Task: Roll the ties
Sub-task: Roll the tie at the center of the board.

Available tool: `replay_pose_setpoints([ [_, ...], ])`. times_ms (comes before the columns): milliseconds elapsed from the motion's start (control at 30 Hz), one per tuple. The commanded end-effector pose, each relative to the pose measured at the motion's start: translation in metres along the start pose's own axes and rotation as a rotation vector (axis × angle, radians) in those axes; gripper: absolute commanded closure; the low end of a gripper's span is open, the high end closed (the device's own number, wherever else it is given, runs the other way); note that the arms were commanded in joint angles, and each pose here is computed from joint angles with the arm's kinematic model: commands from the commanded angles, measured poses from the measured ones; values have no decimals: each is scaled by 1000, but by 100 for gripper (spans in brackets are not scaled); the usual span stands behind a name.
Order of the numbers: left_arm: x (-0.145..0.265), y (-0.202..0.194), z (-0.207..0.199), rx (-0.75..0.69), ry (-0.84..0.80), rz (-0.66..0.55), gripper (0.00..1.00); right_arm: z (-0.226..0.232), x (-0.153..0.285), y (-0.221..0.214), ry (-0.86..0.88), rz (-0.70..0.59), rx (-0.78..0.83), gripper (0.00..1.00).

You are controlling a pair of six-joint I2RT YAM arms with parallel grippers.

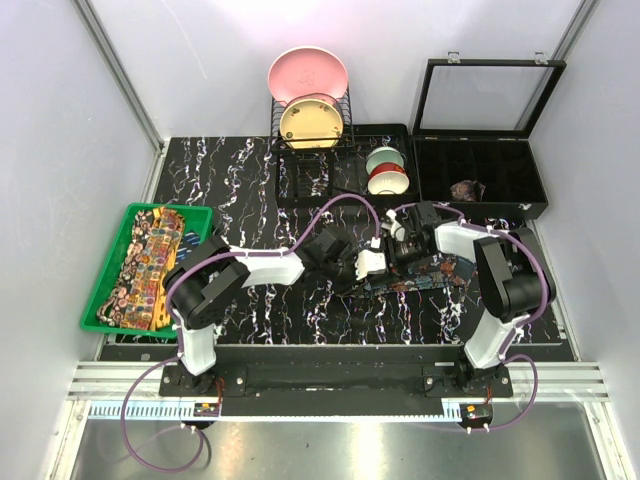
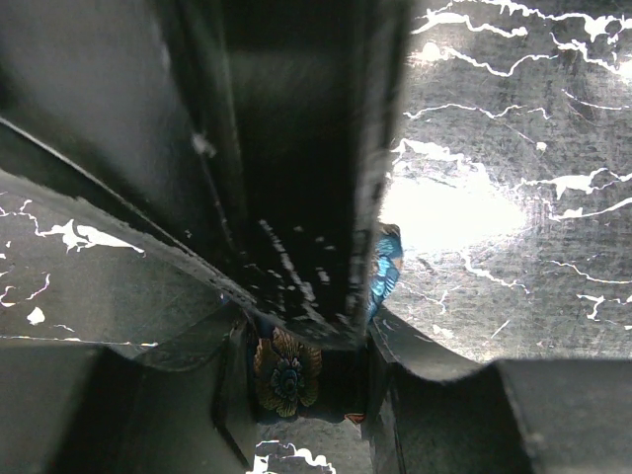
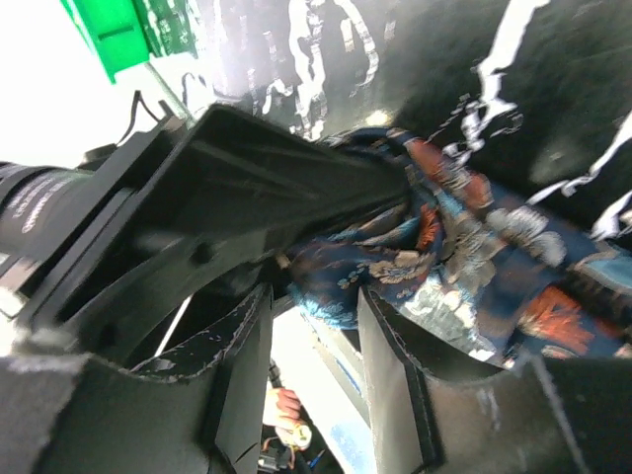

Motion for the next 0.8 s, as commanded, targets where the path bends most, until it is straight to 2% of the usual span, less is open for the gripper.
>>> replay_pose_setpoints([
  [0,0,-18,-4,27,-9,75,86,23,12,-5,42,-11,79,55],
  [100,0,-17,-4,29,-9,72,86,17,7,-3,24,-1,67,57],
  [167,1,-16,-4,32,-12,70,85,9,3,-3,9,14,51,62],
  [400,0,-12,-2,32,-15,65,84,-9,-1,-9,-64,75,22,65],
  [433,0,-12,-3,30,-14,64,84,-9,-1,-7,-67,70,24,71],
  [467,0,-12,-3,29,-14,64,83,-11,-2,-6,-72,71,21,82],
  [500,1,-11,-3,30,-15,61,82,-12,-2,-5,-74,72,22,99],
  [767,8,4,-4,17,-14,17,50,-32,6,-1,-216,42,8,100],
])
Point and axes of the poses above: each gripper's point midway between its finger pads, its own x axis back along the fingers, its own z axis along the line the jaws close on, y = z × x, the point moved 3 cm from there along x, back along the fingers, and after that the axes turned 4 degrees about x, right-handed, at the moved point
